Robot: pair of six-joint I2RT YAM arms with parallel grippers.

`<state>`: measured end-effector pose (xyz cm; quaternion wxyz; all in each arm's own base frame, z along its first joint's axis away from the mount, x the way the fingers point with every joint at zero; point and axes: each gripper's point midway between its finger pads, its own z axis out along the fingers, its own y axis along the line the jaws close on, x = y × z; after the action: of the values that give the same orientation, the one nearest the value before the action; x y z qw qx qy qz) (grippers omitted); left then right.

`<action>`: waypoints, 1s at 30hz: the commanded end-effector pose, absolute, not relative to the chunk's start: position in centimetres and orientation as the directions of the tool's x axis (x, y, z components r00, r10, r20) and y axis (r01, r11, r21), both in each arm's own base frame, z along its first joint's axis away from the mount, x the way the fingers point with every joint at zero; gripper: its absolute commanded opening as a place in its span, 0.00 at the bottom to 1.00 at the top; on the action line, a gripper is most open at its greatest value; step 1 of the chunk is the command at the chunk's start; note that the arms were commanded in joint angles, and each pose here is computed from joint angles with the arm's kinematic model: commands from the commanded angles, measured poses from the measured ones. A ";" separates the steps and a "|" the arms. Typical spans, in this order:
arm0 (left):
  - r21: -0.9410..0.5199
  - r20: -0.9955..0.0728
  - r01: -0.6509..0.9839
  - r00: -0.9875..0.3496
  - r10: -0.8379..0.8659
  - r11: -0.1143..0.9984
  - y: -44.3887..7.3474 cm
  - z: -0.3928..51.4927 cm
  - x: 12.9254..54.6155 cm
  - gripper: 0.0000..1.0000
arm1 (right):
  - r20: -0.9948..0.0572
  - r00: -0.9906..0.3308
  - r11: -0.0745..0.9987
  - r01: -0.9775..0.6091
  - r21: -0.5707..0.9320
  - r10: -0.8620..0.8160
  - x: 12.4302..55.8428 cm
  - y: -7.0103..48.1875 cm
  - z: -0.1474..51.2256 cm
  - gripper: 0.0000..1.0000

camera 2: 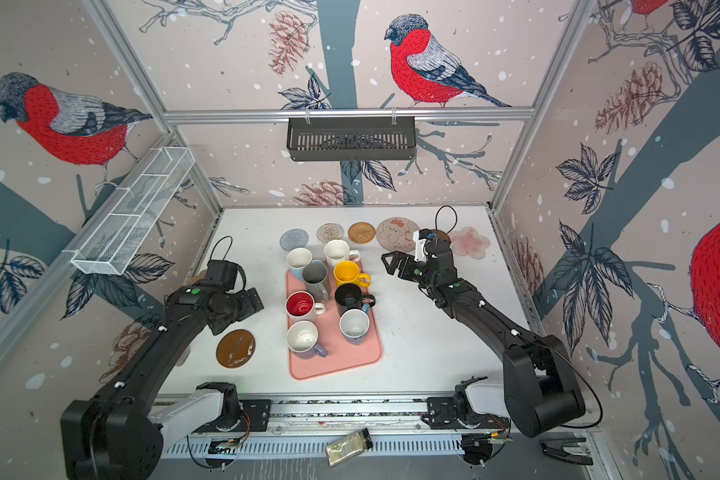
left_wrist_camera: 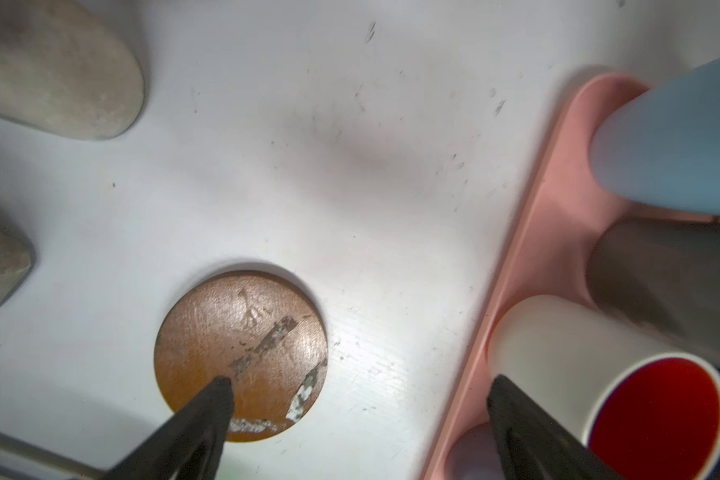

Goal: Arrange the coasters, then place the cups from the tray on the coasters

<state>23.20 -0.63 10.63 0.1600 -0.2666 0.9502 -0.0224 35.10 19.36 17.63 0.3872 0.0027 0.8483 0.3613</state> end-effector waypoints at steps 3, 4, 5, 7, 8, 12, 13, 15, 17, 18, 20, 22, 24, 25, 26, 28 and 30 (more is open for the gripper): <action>-0.175 -0.261 -0.631 -0.711 -0.654 0.756 -0.5 8.6 21.4 0.93 | -0.679 -0.658 0.713 -0.299 0.633 0.327 35.7 18.9 19.5 1.00; -0.199 -0.273 -0.642 -0.689 -0.671 0.740 -0.5 8.6 21.6 0.94 | -0.677 -0.658 0.710 -0.300 0.637 0.330 35.6 18.9 19.6 1.00; -0.215 -0.286 -0.659 -0.664 -0.691 0.721 -0.4 8.4 21.6 0.94 | -0.674 -0.660 0.704 -0.302 0.642 0.332 35.5 18.9 19.6 1.00; -0.242 -0.292 -0.680 -0.629 -0.721 0.692 -0.3 7.5 21.5 0.95 | -0.668 -0.666 0.694 -0.307 0.652 0.333 35.3 19.2 19.5 1.00; -0.236 -0.291 -0.700 -0.611 -0.737 0.674 -0.1 7.2 21.4 0.95 | -0.665 -0.668 0.693 -0.305 0.653 0.334 35.4 19.2 19.4 1.00; -0.095 -0.259 -0.829 -0.514 -0.818 0.551 1.8 6.3 19.5 0.96 | -0.656 -0.676 0.690 -0.298 0.660 0.336 35.4 19.3 19.1 1.00; -0.073 -0.260 -0.835 -0.513 -0.818 0.546 2.1 6.0 19.2 0.96 | -0.654 -0.678 0.686 -0.299 0.663 0.335 35.4 19.4 19.1 1.00; -0.043 -0.247 -0.854 -0.494 -0.833 0.519 2.4 5.2 18.4 0.96 | -0.650 -0.682 0.684 -0.298 0.666 0.336 35.4 19.5 19.0 1.00; -0.053 -0.235 -0.872 -0.463 -0.855 0.487 2.4 4.4 17.6 0.97 | -0.647 -0.685 0.681 -0.297 0.669 0.336 35.3 19.6 18.8 1.00; -0.083 -0.229 -0.879 -0.441 -0.868 0.469 2.2 4.0 17.4 0.97 | -0.645 -0.686 0.682 -0.296 0.669 0.336 35.3 19.6 18.7 1.00; -0.136 -0.230 -0.889 -0.401 -0.887 0.437 2.0 4.0 17.4 0.97 | -0.643 -0.688 0.681 -0.296 0.670 0.335 35.3 19.7 18.7 1.00; -0.147 -0.266 -0.901 -0.362 -0.893 0.409 2.6 4.3 17.2 0.97 | -0.642 -0.692 0.679 -0.298 0.671 0.331 35.2 19.9 18.6 1.00; -0.158 -0.283 -0.903 -0.346 -0.894 0.400 2.9 4.5 17.4 0.97 | -0.643 -0.691 0.681 -0.296 0.669 0.331 35.2 19.9 18.5 1.00; -0.156 -0.284 -0.906 -0.342 -0.896 0.395 3.0 4.4 17.4 0.97 | -0.643 -0.690 0.681 -0.297 0.669 0.332 35.2 19.9 18.6 1.00; -0.156 -0.277 -0.903 -0.349 -0.895 0.400 2.9 4.1 17.5 0.97 | -0.644 -0.690 0.682 -0.297 0.668 0.330 35.2 19.8 18.5 1.00; -0.157 -0.260 -0.893 -0.374 -0.890 0.421 2.6 3.4 17.9 0.97 | -0.646 -0.689 0.686 -0.296 0.665 0.329 35.2 19.8 18.6 1.00; -0.131 -0.255 -0.894 -0.387 -0.886 0.428 2.7 3.0 17.9 0.97 | -0.647 -0.688 0.688 -0.295 0.663 0.328 35.1 19.7 18.6 1.00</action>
<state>17.24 2.57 3.18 0.1388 -0.5348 0.8333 0.0157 34.92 19.65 17.92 0.3831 0.0140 0.8363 0.3919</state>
